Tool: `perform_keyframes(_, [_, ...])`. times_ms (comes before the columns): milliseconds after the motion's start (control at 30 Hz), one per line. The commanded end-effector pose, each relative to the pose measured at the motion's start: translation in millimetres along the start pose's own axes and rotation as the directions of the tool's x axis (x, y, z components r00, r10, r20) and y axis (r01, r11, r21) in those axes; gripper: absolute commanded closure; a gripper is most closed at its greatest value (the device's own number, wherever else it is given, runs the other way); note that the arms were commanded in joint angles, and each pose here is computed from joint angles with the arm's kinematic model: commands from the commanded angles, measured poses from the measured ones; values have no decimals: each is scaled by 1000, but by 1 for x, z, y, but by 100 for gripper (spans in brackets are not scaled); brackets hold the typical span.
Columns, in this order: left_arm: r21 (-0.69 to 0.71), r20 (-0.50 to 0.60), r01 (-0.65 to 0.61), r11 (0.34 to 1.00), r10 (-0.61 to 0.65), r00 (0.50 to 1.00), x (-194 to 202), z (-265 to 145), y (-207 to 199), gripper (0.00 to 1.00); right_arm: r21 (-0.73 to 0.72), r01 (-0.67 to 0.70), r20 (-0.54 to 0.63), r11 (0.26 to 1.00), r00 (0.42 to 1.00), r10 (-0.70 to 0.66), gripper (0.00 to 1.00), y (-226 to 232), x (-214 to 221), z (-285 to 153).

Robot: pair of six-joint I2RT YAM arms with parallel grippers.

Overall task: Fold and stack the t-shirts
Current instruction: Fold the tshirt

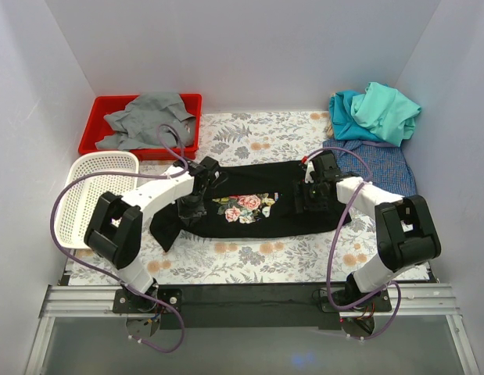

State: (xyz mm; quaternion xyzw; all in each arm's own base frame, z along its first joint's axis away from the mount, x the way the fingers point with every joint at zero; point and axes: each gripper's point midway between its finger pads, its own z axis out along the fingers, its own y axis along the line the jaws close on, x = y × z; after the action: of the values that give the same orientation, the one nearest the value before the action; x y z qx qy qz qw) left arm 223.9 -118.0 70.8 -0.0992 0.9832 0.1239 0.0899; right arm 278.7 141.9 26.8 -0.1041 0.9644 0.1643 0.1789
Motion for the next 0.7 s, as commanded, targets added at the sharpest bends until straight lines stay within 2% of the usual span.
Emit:
perform_keyframes(0, [-66, 59, -35, 997, 39, 998, -25, -6, 20, 92, 100, 5, -68, 995, 998, 2, 25, -24, 15, 12])
perform_keyframes(100, [-49, 69, 2, 999, 1, 998, -44, -4, 30, 90, 100, 2, -68, 995, 998, 5, 25, -24, 14, 14])
perform_keyframes(200, [-41, 89, 37, 998, -33, 995, -61, 2, 37, 74, 93, 0, -65, 996, 998, 6, 25, -23, 12, 15])
perform_keyframes(233, [-45, 78, 47, 998, -43, 996, -64, 7, 40, 73, 90, 1, -72, 996, 997, 6, 25, -23, 13, 17])
perform_keyframes(300, [-39, 88, 40, 998, -36, 995, -70, 14, 37, 64, 86, 1, -68, 996, 998, 5, 25, -22, 10, 17])
perform_keyframes(533, [-49, 92, 71, 996, -66, 994, -80, 18, 37, 61, 78, 6, -47, 997, 999, -2, 26, -18, 1, 15])
perform_keyframes(667, [48, 43, 131, 990, -133, 990, -56, 8, 30, 60, 71, 12, -31, 997, 999, -10, 26, -17, -7, 14])
